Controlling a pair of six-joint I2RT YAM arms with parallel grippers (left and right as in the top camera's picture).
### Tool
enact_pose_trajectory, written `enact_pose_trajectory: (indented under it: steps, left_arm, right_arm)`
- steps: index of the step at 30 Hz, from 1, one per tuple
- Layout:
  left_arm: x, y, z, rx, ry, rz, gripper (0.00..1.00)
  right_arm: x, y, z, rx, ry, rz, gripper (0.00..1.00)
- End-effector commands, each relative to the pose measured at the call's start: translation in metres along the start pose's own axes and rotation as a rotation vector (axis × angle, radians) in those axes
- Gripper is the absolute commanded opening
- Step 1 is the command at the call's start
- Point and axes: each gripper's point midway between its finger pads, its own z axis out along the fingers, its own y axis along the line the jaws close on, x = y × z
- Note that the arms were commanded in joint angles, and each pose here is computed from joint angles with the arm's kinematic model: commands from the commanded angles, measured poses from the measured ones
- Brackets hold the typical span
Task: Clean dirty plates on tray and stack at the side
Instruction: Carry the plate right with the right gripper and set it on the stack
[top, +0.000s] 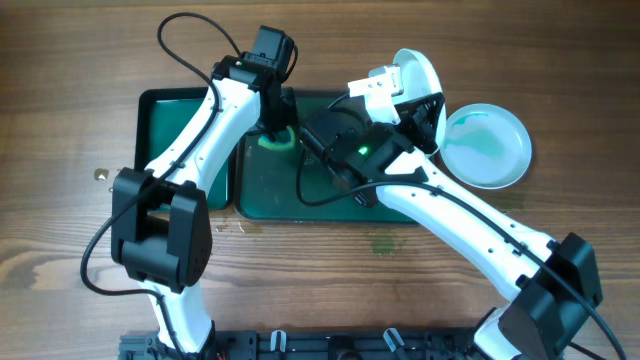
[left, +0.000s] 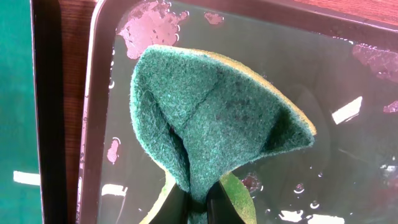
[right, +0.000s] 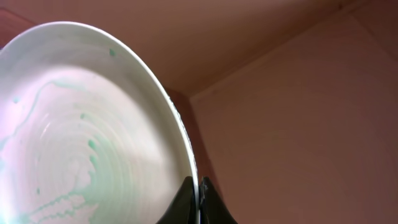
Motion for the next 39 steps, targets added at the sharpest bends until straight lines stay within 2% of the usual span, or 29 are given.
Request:
enact_pose_trajectory:
  steps: [1,3,5,8,13,16,18,22,26,28,31,35,37,39]
  left_arm:
    - [-0.007,-0.008,-0.01,0.035,-0.025,-0.017,0.04]
    - [-0.007,-0.008,-0.01,0.035,-0.025,-0.016,0.04]
    - [-0.007,-0.008,-0.01,0.036,-0.024,-0.016,0.04]
    - [-0.007,-0.008,-0.01,0.034,-0.023,-0.016,0.04]
    - [-0.005,-0.007,-0.01,0.031,-0.017,-0.016,0.04]
    - [-0.005,-0.007,-0.01,0.031,-0.015,-0.016,0.04]
    - [-0.005,-0.007,-0.01,0.031,-0.015,-0.016,0.04]
    - [-0.005,-0.007,-0.01,0.031,-0.016,-0.016,0.04]
    - [-0.005,-0.007,-0.01,0.03,-0.015,-0.016,0.04]
    - [-0.005,-0.007,-0.01,0.031,-0.016,-0.016,0.04]
    - [-0.005,-0.007,-0.01,0.031,-0.016,-0.016,0.04]
    - [-0.005,-0.007,-0.01,0.031,-0.016,-0.016,0.04]
    - [-0.005,-0.007,-0.01,0.031,-0.016,-0.016,0.04]
    - [-0.008,-0.006,-0.012,0.035,-0.026,-0.02,0.04]
  right_arm:
    - [-0.002,-0.003,-0.002,-0.028,0.001,0.066,0.04]
    - [0.011,0.024,-0.002,-0.186,0.089,0.075,0.04]
    - [0.033,0.061,-0.003,-0.416,0.241,0.091,0.04]
    - [0.055,0.086,0.006,-0.617,0.427,0.163,0.04]
    - [0.07,0.106,0.03,-0.968,0.623,0.281,0.04]
    - [0.086,0.093,0.061,-1.075,0.718,0.406,0.04]
    - [0.103,0.077,0.087,-1.074,0.77,0.482,0.04]
    - [0.152,0.043,0.135,-0.955,0.887,0.629,0.04]
    - [0.23,0.017,0.17,-0.656,1.071,0.777,0.04]
    - [0.253,0.022,0.174,-0.62,1.097,0.801,0.04]
    - [0.268,0.038,0.175,-0.606,1.098,0.825,0.04]
    - [0.262,0.069,0.172,-0.693,1.039,0.859,0.05]
    - [0.256,0.076,0.17,-0.714,1.02,0.847,0.13]
    - [0.248,0.081,0.169,-0.729,0.997,0.832,0.36]
